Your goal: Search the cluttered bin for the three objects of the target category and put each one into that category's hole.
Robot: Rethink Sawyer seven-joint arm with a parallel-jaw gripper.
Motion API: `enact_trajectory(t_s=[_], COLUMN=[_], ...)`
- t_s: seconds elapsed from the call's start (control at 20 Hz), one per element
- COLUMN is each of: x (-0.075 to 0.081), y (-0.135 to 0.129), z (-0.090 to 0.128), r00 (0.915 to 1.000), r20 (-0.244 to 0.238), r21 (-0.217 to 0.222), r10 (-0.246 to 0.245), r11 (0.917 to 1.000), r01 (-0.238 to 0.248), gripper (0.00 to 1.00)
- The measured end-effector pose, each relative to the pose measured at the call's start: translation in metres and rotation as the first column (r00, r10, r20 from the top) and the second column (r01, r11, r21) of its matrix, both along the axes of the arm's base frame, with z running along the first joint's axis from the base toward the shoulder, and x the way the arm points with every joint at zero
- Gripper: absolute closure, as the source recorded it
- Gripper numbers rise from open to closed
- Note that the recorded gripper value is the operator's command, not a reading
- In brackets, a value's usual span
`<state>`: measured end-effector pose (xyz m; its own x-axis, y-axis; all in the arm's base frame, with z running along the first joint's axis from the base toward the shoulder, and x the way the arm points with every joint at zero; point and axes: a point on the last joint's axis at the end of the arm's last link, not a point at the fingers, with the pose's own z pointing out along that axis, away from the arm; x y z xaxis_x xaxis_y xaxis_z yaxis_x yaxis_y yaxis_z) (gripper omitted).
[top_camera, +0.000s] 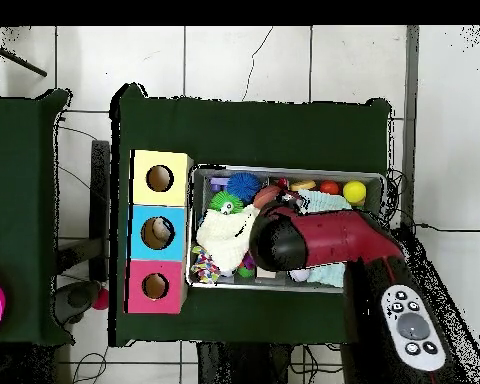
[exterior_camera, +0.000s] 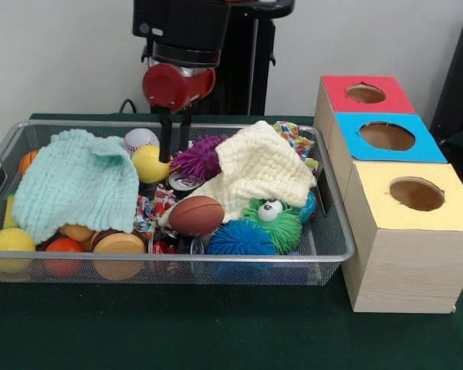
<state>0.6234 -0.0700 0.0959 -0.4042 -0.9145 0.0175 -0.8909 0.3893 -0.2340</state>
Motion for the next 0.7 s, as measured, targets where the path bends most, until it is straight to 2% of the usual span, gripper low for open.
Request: enact_trajectory(t_s=[0.05,0.1,0.25,0.3,0.4,0.5,0.55,0.6,0.65,0.7], x=[0.0,0.0,-0.002,-0.006,-0.012,-0.017,-0.021,-0.024,-0.025,-0.03], y=[-0.006,-0.012,-0.016,-0.017,-0.015,-0.012,-0.009,-0.007,-0.006,-0.002], z=[-0.001,-0.001,-0.003,-0.005,-0.008,-0.011,-0.014,-0.016,-0.017,-0.021], r00=[0.9979,0.9914,0.9771,0.955,0.9276,0.9061,0.8878,0.8759,0.8678,0.8487], r20=[-0.02,-0.043,-0.087,-0.15,-0.218,-0.265,-0.3,-0.32,-0.333,-0.363], r21=[0.037,0.072,0.116,0.158,0.193,0.216,0.233,0.245,0.254,0.273], r10=[-0.062,-0.124,-0.194,-0.256,-0.303,-0.33,-0.349,-0.361,-0.369,-0.384], r11=[0.9973,0.9893,0.9722,0.9474,0.9183,0.8956,0.8755,0.8614,0.851,0.827], r01=[0.063,0.126,0.203,0.279,0.346,0.389,0.423,0.445,0.459,0.491], gripper=[0.0,0.0,0.0,0.0,0.0,0.0,0.0,0.0,0.0,0.0])
